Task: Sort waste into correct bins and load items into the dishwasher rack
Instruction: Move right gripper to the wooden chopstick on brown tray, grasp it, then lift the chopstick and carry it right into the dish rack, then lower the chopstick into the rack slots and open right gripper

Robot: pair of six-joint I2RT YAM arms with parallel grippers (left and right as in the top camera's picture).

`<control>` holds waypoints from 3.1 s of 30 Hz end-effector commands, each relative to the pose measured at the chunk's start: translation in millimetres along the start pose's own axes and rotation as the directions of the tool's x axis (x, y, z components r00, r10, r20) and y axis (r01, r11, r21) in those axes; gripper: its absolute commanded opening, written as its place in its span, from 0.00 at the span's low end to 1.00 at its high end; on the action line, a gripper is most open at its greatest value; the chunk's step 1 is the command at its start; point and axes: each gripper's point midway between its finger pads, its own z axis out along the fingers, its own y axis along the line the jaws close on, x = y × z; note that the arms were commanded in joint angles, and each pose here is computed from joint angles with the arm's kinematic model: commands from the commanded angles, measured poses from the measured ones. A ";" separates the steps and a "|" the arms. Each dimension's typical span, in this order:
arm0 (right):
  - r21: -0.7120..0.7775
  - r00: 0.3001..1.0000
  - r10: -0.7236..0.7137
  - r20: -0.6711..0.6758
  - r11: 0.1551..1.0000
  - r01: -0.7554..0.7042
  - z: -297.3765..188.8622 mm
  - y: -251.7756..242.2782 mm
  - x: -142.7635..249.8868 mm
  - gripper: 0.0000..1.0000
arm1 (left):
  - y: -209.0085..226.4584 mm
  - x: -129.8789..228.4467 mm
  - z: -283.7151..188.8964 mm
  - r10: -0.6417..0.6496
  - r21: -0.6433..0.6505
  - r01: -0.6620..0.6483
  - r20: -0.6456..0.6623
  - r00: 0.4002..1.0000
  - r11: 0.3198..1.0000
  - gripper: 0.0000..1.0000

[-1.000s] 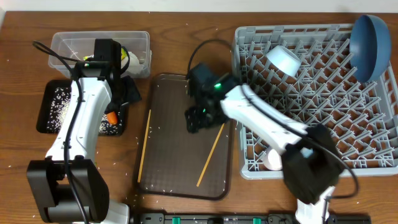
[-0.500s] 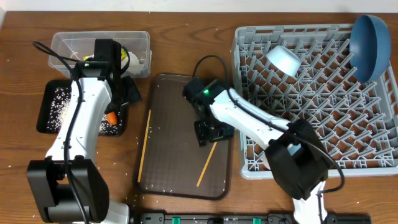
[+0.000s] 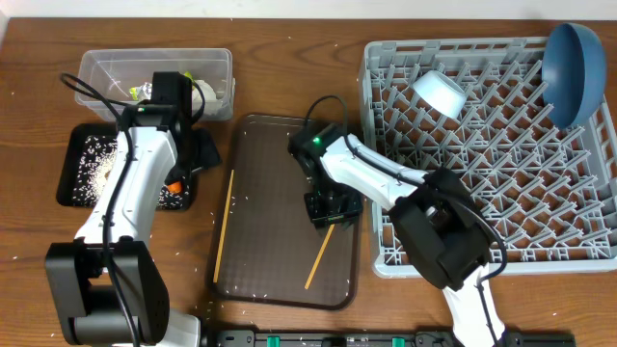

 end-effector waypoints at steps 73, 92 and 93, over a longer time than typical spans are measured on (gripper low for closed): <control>-0.059 0.813 0.108 0.572 0.994 -0.091 -294.0 -122.9 -41.5 0.01 | 2.2 -0.7 12.9 -0.010 -0.007 0.010 0.024 1.000 1.000 0.64; -0.003 0.862 0.165 0.479 0.983 -0.186 -250.7 -162.2 -56.5 0.01 | 2.2 -0.6 12.9 -0.010 -0.007 0.010 0.023 1.000 1.000 0.64; -0.002 0.862 0.162 0.480 0.983 -0.183 -250.7 -161.1 -56.8 0.01 | 2.2 -0.6 12.9 -0.010 -0.007 0.010 0.023 1.000 1.000 0.64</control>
